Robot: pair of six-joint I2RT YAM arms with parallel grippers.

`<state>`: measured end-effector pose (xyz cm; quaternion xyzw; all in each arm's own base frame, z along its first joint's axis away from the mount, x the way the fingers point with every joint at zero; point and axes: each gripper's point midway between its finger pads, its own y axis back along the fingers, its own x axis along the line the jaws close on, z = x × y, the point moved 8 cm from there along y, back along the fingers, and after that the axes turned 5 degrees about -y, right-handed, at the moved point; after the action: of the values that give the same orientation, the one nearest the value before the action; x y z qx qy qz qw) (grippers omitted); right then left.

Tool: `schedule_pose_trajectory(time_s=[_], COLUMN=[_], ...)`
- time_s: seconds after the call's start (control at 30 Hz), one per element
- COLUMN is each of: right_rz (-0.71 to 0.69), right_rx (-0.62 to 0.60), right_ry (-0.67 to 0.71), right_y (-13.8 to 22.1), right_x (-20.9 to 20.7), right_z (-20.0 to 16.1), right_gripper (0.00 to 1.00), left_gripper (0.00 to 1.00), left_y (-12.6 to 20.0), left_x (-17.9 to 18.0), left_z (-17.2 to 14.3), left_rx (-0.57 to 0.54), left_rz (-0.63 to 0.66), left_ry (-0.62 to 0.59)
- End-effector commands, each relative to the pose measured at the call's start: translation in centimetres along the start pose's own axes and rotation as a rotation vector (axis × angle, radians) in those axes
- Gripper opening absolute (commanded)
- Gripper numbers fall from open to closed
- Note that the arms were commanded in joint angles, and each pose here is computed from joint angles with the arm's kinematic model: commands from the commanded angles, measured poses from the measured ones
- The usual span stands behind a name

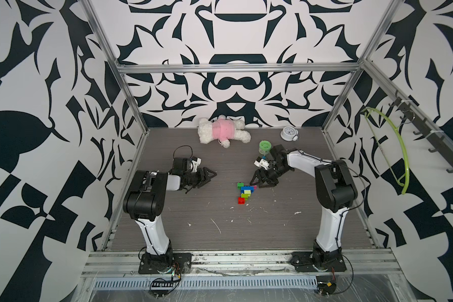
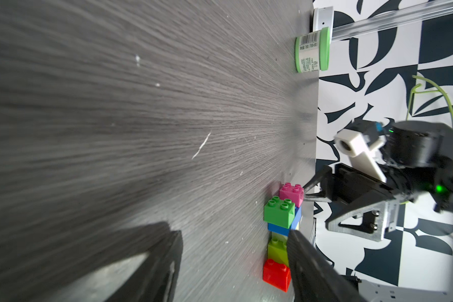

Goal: Assemble the letter y with lego
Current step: Place the lego brick at the center of the board, then reset both arms

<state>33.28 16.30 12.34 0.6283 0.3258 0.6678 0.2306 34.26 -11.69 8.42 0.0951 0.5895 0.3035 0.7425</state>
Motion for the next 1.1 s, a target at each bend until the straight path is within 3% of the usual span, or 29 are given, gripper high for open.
schedule_pose_trajectory(time_s=[0.0, 0.2, 0.27, 0.3, 0.33, 0.4, 0.73, 0.9, 1.07], right_rz=[-0.094, -0.218, -0.263, -0.287, -0.313, -0.351, -0.643, -0.734, -0.85], right_rx=[-0.233, -0.471, -0.526, -0.555, -0.591, -0.649, -0.923, -1.02, -1.083], right_ry=[0.012, -0.016, -0.015, -0.014, -0.012, 0.002, 0.035, 0.046, 0.044], right_y=[2.9, 5.5, 6.4, 7.0, 7.6, 8.6, 11.9, 12.5, 12.4], right_x=[-0.4, -2.8, -3.4, -3.7, -4.0, -4.4, -6.5, -7.6, -9.2], right_z=[1.4, 1.0, 0.4, 0.2, 0.0, -0.4, -3.0, -3.6, -4.1], right_gripper=[0.75, 0.78, 0.84, 0.91, 1.0, 1.0, 1.0, 1.0, 0.99], left_gripper=[0.7, 0.79, 0.84, 0.84, 0.92, 0.99, 0.99, 0.99, 0.99], left_y=[0.8, 2.6, 3.4, 3.7, 4.0, 4.7, 10.6, 13.1, 13.3], left_x=[1.8, 0.6, 0.3, 0.2, 0.2, 0.1, 0.2, 1.0, 3.2], left_z=[-1.1, 0.6, 1.1, 1.3, 1.5, 2.1, 4.8, 4.7, 2.8], left_rx=[0.023, -0.041, -0.064, -0.078, -0.091, -0.113, -0.319, -0.435, -0.513], left_rz=[0.157, 0.186, 0.2, 0.207, 0.214, 0.218, 0.387, 0.606, 0.714], left_ry=[0.072, 0.003, -0.021, -0.034, -0.037, -0.043, -0.147, -0.353, -0.476])
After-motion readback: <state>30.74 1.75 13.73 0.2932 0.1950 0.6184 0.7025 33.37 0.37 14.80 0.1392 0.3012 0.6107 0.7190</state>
